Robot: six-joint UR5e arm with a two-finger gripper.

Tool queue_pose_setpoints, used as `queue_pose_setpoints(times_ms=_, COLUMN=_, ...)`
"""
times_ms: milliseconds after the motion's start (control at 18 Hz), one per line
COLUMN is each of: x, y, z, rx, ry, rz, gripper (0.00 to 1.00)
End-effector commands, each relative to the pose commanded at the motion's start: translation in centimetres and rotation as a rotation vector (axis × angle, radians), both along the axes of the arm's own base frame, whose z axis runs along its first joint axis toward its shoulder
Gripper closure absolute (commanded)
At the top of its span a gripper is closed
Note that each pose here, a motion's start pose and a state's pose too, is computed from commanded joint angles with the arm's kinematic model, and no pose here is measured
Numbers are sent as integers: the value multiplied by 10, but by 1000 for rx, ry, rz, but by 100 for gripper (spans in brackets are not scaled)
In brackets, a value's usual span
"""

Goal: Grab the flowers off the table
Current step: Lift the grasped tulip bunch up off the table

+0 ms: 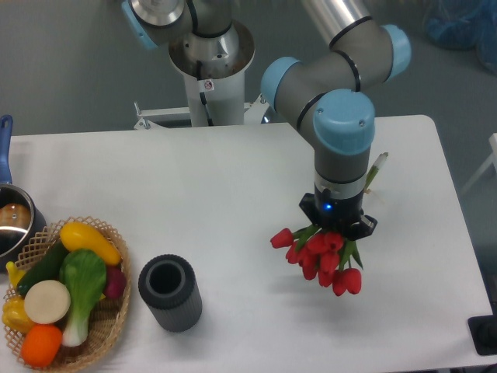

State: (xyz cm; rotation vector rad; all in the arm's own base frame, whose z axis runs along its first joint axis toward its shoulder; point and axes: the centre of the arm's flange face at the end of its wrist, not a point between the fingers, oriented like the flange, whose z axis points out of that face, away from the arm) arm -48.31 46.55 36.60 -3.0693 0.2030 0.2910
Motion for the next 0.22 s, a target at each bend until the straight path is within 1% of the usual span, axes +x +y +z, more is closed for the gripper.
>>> queue_pose_setpoints(times_ms=222, x=-6, y=-6, z=5, rx=-7, ry=-10, rz=8, gripper=100)
